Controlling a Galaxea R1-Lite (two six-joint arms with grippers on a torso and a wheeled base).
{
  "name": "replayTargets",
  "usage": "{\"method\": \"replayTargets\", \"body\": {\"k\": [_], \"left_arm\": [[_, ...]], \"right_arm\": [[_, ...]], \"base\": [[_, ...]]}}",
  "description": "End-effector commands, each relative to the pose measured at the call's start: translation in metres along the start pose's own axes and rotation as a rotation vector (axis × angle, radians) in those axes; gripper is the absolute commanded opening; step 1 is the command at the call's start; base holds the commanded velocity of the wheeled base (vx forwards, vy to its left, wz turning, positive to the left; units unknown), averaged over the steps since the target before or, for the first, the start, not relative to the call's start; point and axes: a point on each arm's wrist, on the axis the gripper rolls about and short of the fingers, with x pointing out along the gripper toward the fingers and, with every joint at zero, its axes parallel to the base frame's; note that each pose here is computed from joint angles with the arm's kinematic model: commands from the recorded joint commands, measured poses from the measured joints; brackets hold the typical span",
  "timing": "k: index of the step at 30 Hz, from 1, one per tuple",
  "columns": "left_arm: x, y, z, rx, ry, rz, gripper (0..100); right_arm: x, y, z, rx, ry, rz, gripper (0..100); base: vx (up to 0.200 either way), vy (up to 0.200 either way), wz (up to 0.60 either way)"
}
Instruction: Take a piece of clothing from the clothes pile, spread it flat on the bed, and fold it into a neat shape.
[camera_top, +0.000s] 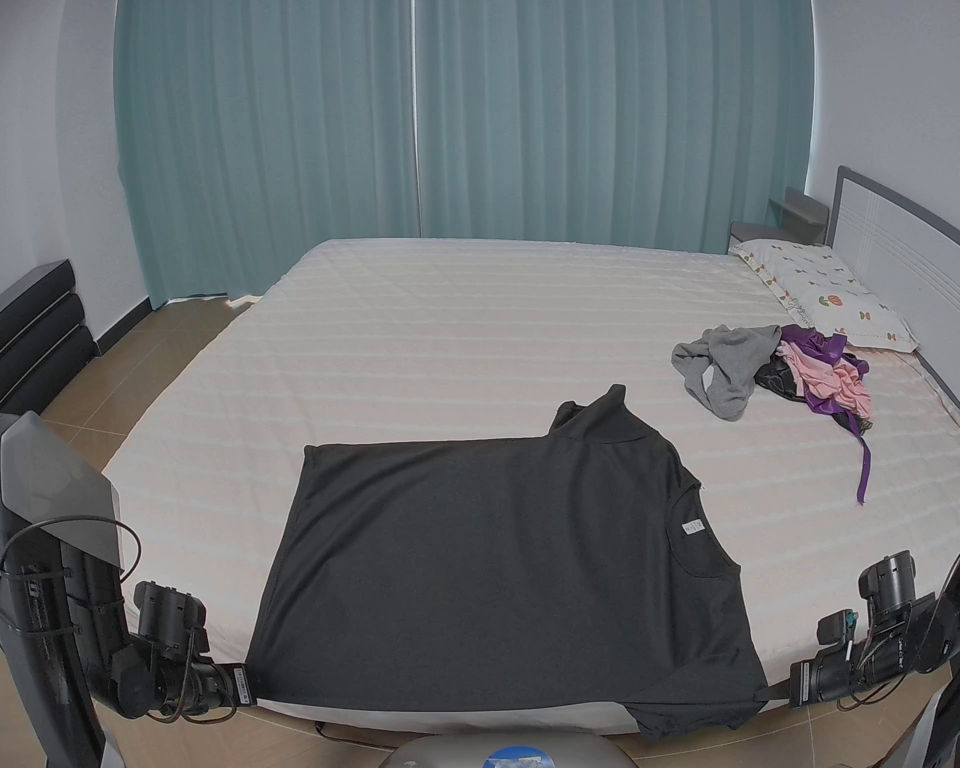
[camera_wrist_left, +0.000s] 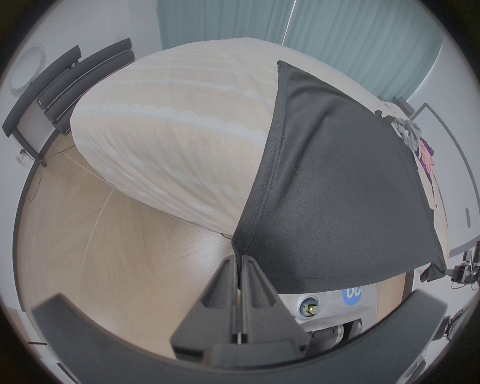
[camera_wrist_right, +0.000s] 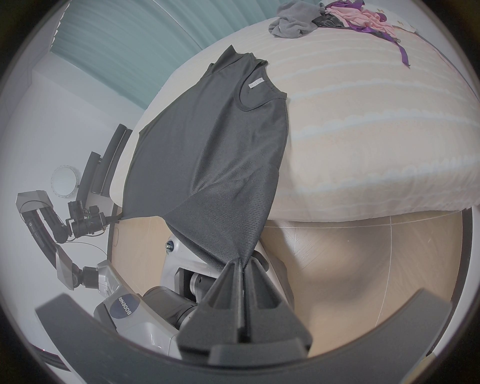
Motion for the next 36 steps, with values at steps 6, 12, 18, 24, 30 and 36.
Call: {"method": "replayTargets", "body": {"k": [6, 12, 18, 24, 30, 36], "left_arm": [[-0.016, -0.002, 0.008, -0.001, -0.07, -0.022, 0], [-0.016, -0.009, 0.031, -0.075, -0.24, -0.075, 0], [-0.011, -0.017, 0.058, -0.16, -0.354, -0.128, 0], [-0.007, -0.023, 0.076, -0.184, -0.411, -0.155, 0], [-0.01, -0.029, 0.093, -0.184, -0.429, -0.166, 0], [-0.016, -0.035, 0.112, -0.195, -0.428, -0.167, 0]], "right_arm": [[-0.011, 0.005, 0.001, -0.035, -0.062, 0.009, 0], [-0.014, 0.004, 0.036, -0.011, -0.19, 0.012, 0], [-0.014, 0.007, 0.061, 0.0, -0.259, 0.025, 0], [-0.013, 0.009, 0.077, -0.02, -0.295, 0.034, 0], [-0.008, 0.008, 0.09, -0.027, -0.307, 0.036, 0], [0.002, 0.005, 0.104, -0.009, -0.306, 0.039, 0]], "base": [[0.0, 0.0, 0.0], [0.0, 0.0, 0.0], [0.0, 0.0, 0.0], [0.0, 0.0, 0.0], [0.0, 0.0, 0.0], [0.0, 0.0, 0.0]]}}
